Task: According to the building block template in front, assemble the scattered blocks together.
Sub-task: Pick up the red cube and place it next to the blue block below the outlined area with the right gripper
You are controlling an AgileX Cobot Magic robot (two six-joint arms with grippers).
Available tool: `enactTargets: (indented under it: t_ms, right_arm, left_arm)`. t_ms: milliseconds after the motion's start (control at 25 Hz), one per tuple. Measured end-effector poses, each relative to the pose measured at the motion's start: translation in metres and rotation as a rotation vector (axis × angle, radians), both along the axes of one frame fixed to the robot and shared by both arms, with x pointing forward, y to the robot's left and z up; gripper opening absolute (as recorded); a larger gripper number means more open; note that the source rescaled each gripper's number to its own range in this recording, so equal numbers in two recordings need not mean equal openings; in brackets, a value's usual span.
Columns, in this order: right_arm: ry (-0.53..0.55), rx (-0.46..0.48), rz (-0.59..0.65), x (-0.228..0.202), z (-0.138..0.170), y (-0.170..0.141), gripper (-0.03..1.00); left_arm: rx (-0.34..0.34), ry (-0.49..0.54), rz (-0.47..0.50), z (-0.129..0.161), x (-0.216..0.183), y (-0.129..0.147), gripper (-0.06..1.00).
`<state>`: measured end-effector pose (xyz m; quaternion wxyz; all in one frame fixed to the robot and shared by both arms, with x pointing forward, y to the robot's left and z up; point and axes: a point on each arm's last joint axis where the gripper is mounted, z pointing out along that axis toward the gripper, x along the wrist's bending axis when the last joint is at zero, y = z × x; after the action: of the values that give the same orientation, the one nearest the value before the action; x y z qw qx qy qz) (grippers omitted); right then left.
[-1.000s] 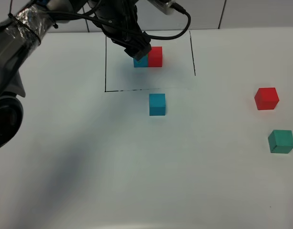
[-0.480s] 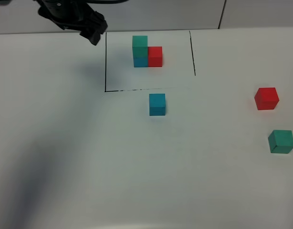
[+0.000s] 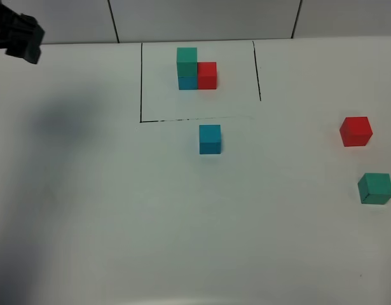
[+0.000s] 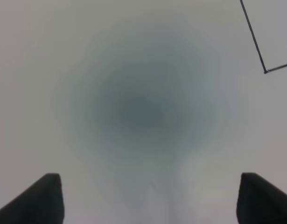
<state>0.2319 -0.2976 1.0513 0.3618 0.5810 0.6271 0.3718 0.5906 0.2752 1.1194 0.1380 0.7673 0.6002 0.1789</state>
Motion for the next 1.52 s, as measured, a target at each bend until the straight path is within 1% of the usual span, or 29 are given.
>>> enactTargets:
  t_ms: [80,200,320,480,800,1040,1240,1320,1520]
  right_arm:
    - [0.000,0.000,0.000,0.000,0.000,0.000,0.82]
    - [0.000,0.000,0.000,0.000,0.000,0.000,0.82]
    - [0.000,0.000,0.000,0.000,0.000,0.000,0.82]
    - [0.000,0.002,-0.001,0.000,0.000,0.000,0.82]
    - [0.000,0.003,0.000,0.000,0.000,0.000,0.82]
    - [0.000,0.006,0.001,0.000,0.000,0.000,0.82]
    - [0.000,0.009,0.003,0.000,0.000,0.001,0.82]
    - [0.000,0.011,0.005,0.000,0.000,0.001,0.82]
    - [0.001,0.013,0.006,0.000,0.000,0.001,0.82]
  left_arm:
    - [-0.012,-0.067,0.025,0.011,-0.020,0.006,0.91]
    - [-0.027,-0.162,0.033,0.026,-0.054,0.009,0.91]
    - [-0.048,-0.235,0.051,0.038,-0.090,0.011,0.91]
    - [-0.068,-0.277,0.072,0.035,-0.129,0.014,0.91]
    - [-0.098,-0.422,0.083,0.032,-0.198,0.018,0.91]
    - [-0.122,-0.480,0.082,0.023,-0.235,0.020,0.91]
    - [-0.131,-0.485,0.082,0.010,-0.258,0.021,0.91]
    - [-0.136,-0.505,0.081,0.010,-0.267,0.021,0.91]
    - [-0.151,-0.514,0.081,0.004,-0.288,0.022,0.91]
